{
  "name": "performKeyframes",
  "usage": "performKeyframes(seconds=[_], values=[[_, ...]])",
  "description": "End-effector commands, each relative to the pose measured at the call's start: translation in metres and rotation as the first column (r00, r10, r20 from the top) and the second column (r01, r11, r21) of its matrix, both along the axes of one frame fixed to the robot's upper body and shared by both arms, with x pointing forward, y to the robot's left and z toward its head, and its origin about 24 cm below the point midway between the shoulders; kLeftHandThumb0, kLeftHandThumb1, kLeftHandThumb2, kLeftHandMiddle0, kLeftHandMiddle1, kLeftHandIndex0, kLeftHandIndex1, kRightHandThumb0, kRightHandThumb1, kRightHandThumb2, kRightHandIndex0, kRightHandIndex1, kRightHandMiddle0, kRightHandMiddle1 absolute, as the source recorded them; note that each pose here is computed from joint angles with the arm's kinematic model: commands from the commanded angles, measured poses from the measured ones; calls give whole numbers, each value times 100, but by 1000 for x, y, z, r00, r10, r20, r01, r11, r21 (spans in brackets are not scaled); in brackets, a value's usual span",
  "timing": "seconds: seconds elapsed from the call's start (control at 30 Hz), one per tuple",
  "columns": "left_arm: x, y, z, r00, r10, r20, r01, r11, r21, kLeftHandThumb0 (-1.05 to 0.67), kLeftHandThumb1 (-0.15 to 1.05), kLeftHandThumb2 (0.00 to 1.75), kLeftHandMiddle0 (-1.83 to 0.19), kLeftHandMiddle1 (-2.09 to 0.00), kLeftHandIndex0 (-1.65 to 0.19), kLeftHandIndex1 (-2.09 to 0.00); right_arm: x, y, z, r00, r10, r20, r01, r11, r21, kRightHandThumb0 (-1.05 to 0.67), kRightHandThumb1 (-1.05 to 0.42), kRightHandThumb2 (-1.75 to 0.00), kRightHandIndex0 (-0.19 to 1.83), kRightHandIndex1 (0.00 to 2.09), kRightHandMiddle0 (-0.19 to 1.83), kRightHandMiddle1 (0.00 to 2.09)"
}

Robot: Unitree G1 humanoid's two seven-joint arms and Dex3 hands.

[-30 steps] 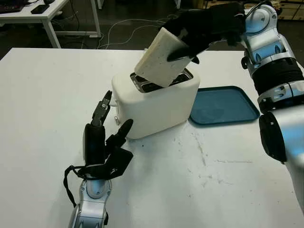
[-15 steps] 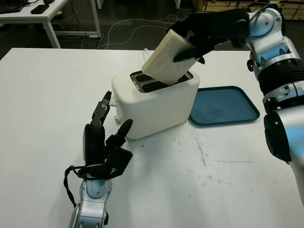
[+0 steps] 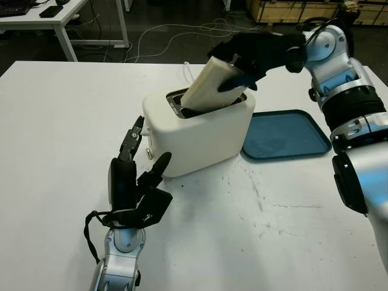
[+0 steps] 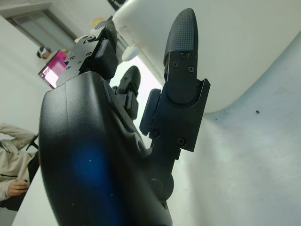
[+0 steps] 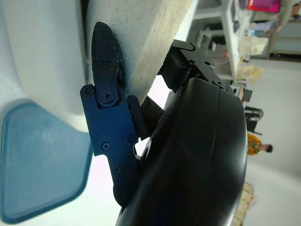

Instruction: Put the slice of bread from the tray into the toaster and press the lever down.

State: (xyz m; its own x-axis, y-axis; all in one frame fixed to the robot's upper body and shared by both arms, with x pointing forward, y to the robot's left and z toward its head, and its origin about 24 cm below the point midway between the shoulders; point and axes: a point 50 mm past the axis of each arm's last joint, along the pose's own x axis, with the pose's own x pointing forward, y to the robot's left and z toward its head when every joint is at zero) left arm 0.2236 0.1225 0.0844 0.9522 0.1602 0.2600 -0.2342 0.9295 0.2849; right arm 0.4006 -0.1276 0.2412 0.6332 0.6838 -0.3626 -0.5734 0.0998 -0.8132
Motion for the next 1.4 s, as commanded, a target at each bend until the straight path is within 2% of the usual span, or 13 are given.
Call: performKeyframes(seconds=[0.0,0.3,0.5,0.6,0.67,0.7,0.77,0.8,0.83,0.9,1.1,1.37], values=[[2,-4,2,1000,0,16,0,1000,-15,-60,92,31,-33,-25,-31,0,-1,1,-2,1000,15,17,-14,999,-40,-42,-92,-30,107,175,86,175],[1,-4,1,1000,7,12,-6,1000,-22,-62,92,31,-32,-26,-31,0,-4,10,-6,997,52,50,-45,990,-131,-42,-92,-24,110,175,89,175],[0,-5,1,1000,7,10,-7,1000,-26,-61,92,31,-32,-26,-31,0,-5,15,-11,989,90,115,-68,981,-181,-53,-92,-21,111,175,90,175],[-1,-5,1,1000,5,5,-5,1000,-30,-60,92,32,-31,-26,-30,0,-6,16,-11,983,92,157,-66,984,-165,-63,-92,-11,99,175,82,174],[-2,-5,1,1000,7,5,-7,1000,-27,-60,92,32,-30,-26,-30,0,-9,17,-10,978,107,181,-79,984,-159,-71,-90,-4,74,154,68,140],[-2,-5,0,1000,8,5,-8,1000,-26,-60,92,32,-31,-27,-30,0,-10,18,-9,975,118,186,-91,985,-148,-75,-88,-2,52,137,64,103],[-2,-5,0,1000,7,3,-7,1000,-25,-60,92,31,-31,-27,-30,0,-13,19,-8,973,136,185,-115,986,-120,-77,-84,-1,29,122,62,60],[-2,-4,0,1000,7,3,-7,1000,-27,-60,92,31,-31,-27,-31,0,-14,19,-8,971,143,192,-123,986,-111,-78,-82,0,19,106,60,35],[-3,-4,-1,1000,7,2,-7,1000,-26,-60,92,31,-31,-27,-31,0,-15,19,-6,966,153,209,-133,985,-110,-79,-81,0,14,99,58,25],[-3,-4,-1,1000,9,2,-9,1000,-26,-60,92,31,-32,-27,-31,0,-17,20,-3,952,169,256,-145,983,-110,-83,-82,-1,3,84,53,12],[-5,-3,-1,1000,21,0,-21,1000,-22,-59,92,30,-32,-27,-31,-1,-21,24,7,924,166,346,-153,986,-65,-88,-82,-1,0,46,43,1],[-4,-2,-1,1000,20,0,-20,1000,-23,-59,92,30,-32,-27,-32,-1,-21,19,18,908,122,401,-120,992,-31,-88,-79,0,0,36,39,0]])
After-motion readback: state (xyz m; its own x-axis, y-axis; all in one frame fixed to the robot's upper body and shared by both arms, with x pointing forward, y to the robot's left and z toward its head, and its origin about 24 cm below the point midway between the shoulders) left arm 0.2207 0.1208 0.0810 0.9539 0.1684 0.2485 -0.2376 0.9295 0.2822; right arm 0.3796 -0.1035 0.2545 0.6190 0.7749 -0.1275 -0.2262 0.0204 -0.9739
